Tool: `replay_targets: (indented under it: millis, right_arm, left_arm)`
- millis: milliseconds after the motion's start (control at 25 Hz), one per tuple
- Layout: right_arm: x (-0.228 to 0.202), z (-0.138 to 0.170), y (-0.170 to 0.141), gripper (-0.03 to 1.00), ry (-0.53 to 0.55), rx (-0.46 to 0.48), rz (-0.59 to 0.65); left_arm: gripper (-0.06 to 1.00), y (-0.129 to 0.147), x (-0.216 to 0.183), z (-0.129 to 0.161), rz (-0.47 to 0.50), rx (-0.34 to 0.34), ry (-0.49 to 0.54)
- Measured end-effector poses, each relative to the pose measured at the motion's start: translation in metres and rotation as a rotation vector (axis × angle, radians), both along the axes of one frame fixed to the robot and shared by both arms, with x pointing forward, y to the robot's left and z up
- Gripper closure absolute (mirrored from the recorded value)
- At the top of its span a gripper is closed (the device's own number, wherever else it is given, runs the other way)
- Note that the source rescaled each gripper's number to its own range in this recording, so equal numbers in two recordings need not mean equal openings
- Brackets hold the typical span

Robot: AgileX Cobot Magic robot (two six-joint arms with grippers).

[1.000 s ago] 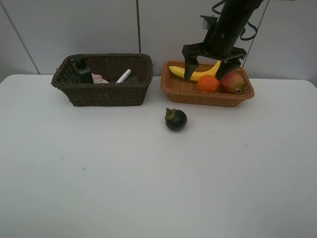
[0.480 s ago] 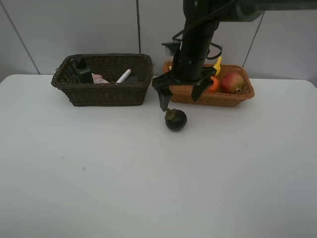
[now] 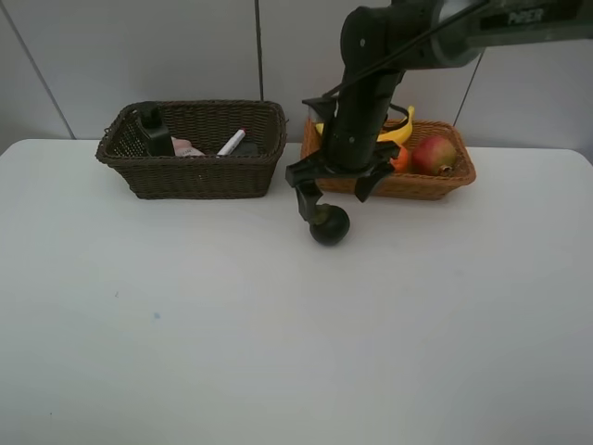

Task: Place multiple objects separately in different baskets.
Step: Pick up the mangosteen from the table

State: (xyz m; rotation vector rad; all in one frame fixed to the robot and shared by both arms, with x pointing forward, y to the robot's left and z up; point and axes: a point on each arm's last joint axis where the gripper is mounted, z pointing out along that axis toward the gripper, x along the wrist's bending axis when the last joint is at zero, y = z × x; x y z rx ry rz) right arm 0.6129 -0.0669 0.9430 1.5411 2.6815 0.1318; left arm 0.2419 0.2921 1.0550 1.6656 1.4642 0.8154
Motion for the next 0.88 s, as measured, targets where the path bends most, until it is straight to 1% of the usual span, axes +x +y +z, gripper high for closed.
replay_targets:
  millis: [160, 280, 440, 600, 800, 880]
  right_arm:
    - [0.002, -0.018, 0.001, -0.03, 0.022, -0.014, 0.000]
    - [0.006, -0.038, 0.004, -0.03, 0.024, -0.016, 0.011]
    - [0.010, -0.055, 0.006, -0.03, 0.020, -0.014, 0.016]
    - [0.011, -0.067, 0.006, -0.03, 0.021, -0.026, 0.024]
    - [0.012, -0.068, 0.006, -0.03, 0.017, -0.030, 0.035]
    - [0.012, -0.068, 0.006, 0.02, 0.017, -0.032, 0.036]
  left_arm:
    - [-0.06, 0.000, 0.000, 0.000, 0.000, 0.000, 0.000]
    - [-0.06, 0.000, 0.000, 0.000, 0.000, 0.000, 0.000]
    - [-0.06, 0.000, 0.000, 0.000, 0.000, 0.000, 0.000]
    - [-0.06, 0.000, 0.000, 0.000, 0.000, 0.000, 0.000]
    - [-0.06, 0.000, 0.000, 0.000, 0.000, 0.000, 0.000]
    - [-0.06, 0.000, 0.000, 0.000, 0.000, 0.000, 0.000]
